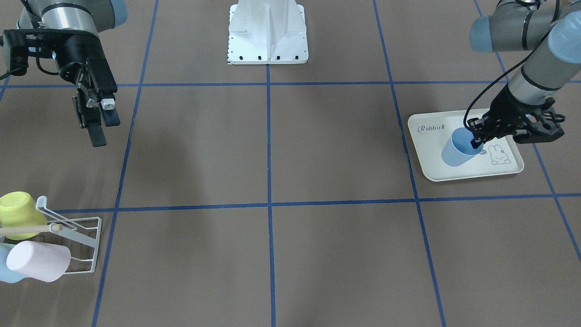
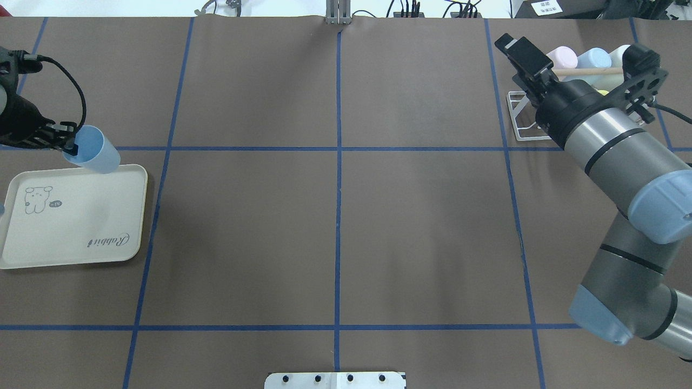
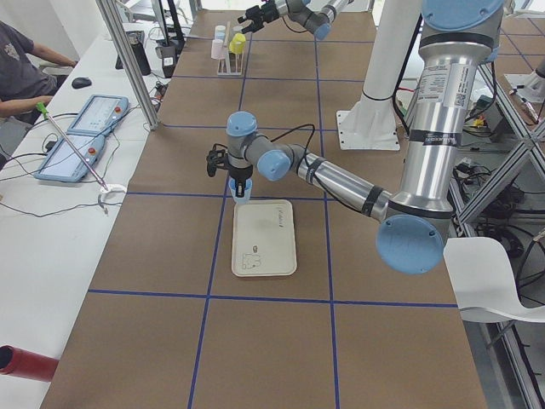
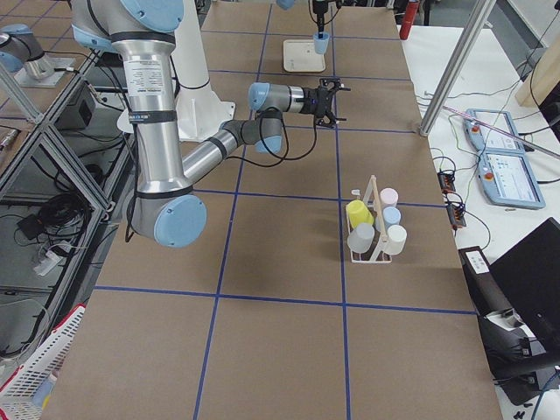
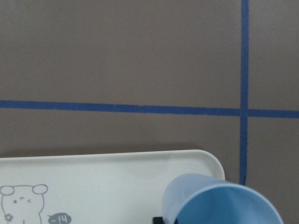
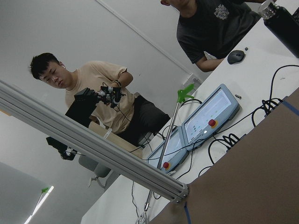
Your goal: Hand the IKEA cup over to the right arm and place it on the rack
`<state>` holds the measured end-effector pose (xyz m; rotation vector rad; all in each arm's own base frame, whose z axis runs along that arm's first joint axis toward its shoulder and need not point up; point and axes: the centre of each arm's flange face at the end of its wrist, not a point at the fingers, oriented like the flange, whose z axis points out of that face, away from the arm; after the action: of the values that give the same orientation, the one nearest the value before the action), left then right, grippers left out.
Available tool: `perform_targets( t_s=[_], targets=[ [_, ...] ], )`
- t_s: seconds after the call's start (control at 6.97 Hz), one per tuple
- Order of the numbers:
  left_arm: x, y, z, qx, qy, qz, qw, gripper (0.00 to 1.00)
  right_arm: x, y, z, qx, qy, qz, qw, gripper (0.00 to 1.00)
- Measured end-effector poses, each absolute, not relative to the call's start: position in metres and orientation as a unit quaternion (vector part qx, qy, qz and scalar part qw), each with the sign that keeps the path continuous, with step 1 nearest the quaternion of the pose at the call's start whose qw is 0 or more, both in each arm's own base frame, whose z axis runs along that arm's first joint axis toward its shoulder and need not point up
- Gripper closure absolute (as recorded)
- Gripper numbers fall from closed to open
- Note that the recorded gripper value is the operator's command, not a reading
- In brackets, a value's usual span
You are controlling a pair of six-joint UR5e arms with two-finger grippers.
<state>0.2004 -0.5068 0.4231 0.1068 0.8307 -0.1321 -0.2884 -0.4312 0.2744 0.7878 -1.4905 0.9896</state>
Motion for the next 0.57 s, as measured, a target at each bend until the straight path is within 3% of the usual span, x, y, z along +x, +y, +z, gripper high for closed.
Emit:
perform_targets(
  t_s=[0.57],
  targets=[
    [0.205, -0.53, 0.307, 0.062, 0.487, -0.193, 0.85, 1.0, -0.351, -0.429, 0.215, 0.223, -0.711, 0.458, 0.484, 0.0]
  ],
)
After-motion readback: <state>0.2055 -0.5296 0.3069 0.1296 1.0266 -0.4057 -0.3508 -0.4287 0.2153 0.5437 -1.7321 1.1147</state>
